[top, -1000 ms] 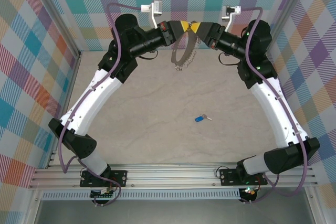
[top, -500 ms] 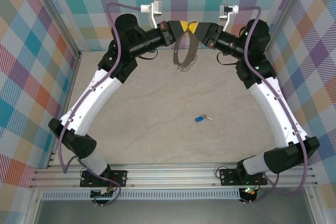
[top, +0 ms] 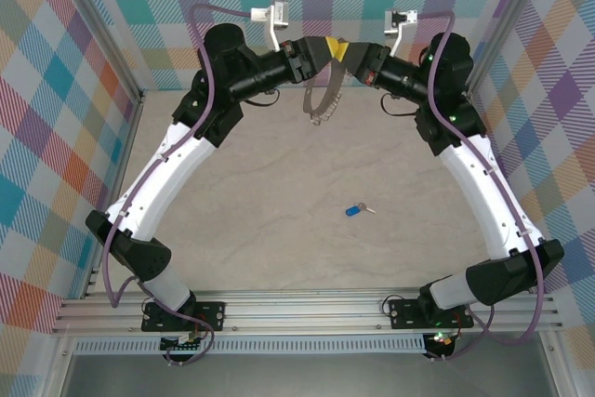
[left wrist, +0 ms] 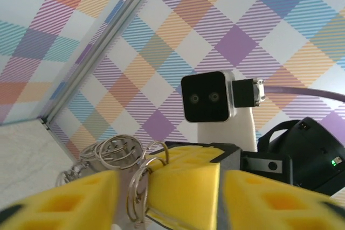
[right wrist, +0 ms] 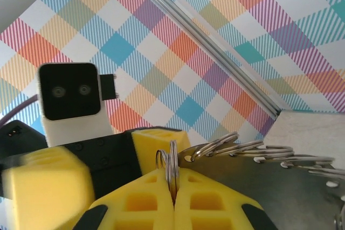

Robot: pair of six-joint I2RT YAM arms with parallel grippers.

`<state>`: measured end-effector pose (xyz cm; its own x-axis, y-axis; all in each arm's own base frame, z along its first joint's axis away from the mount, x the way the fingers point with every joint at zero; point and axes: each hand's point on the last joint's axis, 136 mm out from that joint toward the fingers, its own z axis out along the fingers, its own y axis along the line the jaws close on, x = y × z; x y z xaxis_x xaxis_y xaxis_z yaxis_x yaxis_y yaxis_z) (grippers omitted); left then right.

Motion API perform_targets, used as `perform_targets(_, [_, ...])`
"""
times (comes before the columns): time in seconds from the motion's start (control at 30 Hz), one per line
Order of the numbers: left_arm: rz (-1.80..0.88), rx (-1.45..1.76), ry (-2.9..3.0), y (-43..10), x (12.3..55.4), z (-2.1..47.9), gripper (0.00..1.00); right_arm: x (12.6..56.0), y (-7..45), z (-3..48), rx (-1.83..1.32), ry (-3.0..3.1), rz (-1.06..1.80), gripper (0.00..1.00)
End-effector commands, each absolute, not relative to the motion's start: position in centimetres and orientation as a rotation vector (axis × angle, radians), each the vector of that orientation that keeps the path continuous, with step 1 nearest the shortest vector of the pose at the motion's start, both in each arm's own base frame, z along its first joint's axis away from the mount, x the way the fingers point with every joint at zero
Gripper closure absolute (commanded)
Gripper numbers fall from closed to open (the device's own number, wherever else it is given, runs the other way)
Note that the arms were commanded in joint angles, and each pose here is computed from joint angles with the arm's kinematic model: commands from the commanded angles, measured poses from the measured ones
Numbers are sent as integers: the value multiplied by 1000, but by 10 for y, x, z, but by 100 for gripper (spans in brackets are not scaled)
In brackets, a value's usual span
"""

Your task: Put the keys on the keyring

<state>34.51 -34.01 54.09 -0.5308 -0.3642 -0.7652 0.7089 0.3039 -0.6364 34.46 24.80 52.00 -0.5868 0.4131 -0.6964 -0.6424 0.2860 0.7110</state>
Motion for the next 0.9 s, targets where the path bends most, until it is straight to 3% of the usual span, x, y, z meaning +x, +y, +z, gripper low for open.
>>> perform_targets(0.0, [-1353, 328, 1551, -321, 332, 569, 31, 336, 238, 543, -255, 1569, 1421, 100])
perform_targets(0.1, [-1320, 307, 1547, -311, 335, 572, 21, 334, 237, 543, -263, 1566, 1422, 100])
perform_targets(0.23, [-1294, 310, 1556, -305, 336, 569, 18, 333, 234, 543, -257, 1559, 1429, 100])
perform_targets(0.5, [-1340, 362, 1543, -314, 335, 558, 48, 333, 234, 540, -238, 1558, 1456, 100])
perform_targets(0.87, [-1411, 350, 1509, -320, 337, 552, 55, 331, 233, 540, -235, 1553, 1470, 100])
